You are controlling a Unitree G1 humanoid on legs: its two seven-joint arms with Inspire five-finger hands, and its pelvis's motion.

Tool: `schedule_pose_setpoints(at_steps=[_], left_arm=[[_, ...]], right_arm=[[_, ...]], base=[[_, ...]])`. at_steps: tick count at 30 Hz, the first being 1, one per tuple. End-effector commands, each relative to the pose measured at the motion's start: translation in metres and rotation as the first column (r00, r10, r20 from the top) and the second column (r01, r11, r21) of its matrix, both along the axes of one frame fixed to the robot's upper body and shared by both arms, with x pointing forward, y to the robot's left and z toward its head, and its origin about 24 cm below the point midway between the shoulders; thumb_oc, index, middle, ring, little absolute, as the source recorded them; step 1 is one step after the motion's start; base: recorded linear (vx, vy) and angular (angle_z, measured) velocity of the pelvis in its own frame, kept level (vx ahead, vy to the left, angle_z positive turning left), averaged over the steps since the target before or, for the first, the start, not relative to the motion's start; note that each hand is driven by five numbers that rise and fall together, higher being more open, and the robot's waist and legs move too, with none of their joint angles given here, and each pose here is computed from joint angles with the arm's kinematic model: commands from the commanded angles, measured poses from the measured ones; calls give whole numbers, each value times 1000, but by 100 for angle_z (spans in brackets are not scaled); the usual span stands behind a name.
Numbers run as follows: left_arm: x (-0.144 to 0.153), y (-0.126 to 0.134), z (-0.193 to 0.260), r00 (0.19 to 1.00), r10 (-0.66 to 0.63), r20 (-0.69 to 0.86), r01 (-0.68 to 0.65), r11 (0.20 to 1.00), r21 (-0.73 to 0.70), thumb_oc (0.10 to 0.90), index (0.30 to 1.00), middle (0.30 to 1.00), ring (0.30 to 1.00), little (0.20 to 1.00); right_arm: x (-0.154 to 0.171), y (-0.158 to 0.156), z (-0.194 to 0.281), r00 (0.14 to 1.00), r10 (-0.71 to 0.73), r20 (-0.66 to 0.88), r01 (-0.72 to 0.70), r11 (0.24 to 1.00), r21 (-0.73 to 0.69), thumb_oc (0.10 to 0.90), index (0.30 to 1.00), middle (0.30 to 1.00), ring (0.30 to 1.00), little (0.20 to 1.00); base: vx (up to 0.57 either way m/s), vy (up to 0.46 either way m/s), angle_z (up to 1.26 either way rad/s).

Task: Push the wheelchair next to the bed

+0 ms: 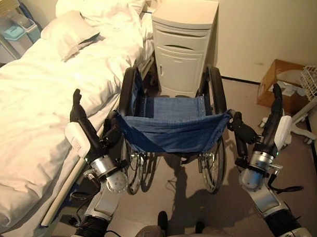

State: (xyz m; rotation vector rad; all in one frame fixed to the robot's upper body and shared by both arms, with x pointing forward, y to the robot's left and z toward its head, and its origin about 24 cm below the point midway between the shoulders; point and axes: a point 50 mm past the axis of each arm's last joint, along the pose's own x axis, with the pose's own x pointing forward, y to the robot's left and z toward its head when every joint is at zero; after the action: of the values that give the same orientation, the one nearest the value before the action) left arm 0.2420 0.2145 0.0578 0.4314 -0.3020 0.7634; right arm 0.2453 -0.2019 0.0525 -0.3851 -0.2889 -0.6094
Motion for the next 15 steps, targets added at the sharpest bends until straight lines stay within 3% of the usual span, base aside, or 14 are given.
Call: schedule_pose_setpoints(at_steps=[1, 5, 9, 15], left_arm=[[11, 15, 17, 998, 9, 62, -6, 999, -50, 800, 900, 900, 900, 900], [13, 11, 22, 996, -41, 84, 44, 998, -38, 800, 900, 900, 900, 900], [13, 8, 31, 982, -147, 120, 160, 981, -108, 800, 900, 900, 900, 900], [-12, 13, 37, 954, -242, 176, 267, 955, -132, 800, 900, 900, 900, 900]], right_arm=[[1, -13, 7, 1000, 15, -10, -15, 1000, -17, 800, 900, 900, 900, 900], [5, -10, 16, 1000, 29, 11, -28, 997, -69, 800, 900, 900, 900, 900], [4, -5, 22, 989, 145, 30, -144, 989, -37, 800, 900, 900, 900, 900], [-16, -8, 33, 970, 227, 82, -220, 972, -87, 800, 900, 900, 900, 900]], base=[[0, 0, 0], [0, 0, 0], [0, 0, 0], [-10, -4, 0]])
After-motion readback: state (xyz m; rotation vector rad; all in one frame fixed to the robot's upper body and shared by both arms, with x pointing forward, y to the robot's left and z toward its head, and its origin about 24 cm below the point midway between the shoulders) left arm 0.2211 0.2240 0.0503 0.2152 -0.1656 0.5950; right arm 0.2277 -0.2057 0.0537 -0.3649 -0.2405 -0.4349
